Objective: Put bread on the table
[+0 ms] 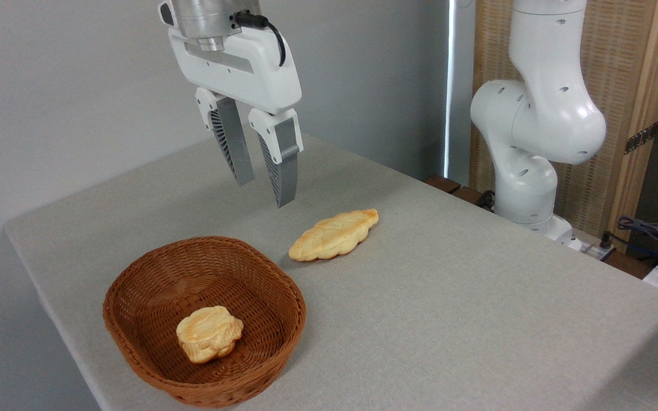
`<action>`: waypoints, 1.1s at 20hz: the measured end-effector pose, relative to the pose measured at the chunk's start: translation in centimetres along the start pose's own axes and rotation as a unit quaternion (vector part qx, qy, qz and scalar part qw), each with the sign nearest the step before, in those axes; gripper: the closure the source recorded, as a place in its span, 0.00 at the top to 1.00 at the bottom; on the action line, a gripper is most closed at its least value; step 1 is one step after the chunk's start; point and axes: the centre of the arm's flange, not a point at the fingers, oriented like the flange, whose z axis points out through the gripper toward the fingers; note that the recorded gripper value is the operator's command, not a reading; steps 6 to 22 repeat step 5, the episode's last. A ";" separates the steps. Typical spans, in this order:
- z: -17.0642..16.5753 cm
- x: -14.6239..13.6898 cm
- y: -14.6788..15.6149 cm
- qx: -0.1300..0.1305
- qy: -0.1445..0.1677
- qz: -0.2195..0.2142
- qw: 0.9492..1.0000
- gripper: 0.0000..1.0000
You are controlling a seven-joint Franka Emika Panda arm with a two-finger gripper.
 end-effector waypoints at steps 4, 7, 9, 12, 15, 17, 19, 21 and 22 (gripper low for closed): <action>-0.1 -0.1 -0.1 0.000 0.000 -0.001 1.000 1.00; -0.1 -0.1 -0.1 0.000 0.001 -0.001 1.000 1.00; -0.1 -0.1 -0.1 0.000 0.001 -0.001 1.000 1.00; -0.1 -0.1 -0.1 0.000 0.001 -0.001 1.000 1.00; -0.1 -0.1 -0.1 0.000 0.001 -0.001 1.000 1.00; -0.1 -0.1 -0.1 0.000 0.001 -0.001 1.000 1.00; -0.1 -0.1 -0.1 0.000 0.001 -0.001 1.000 1.00; -0.1 -0.1 -0.1 0.000 0.001 -0.001 1.000 1.00; -0.1 -0.1 -0.1 0.000 0.001 -0.001 1.000 1.00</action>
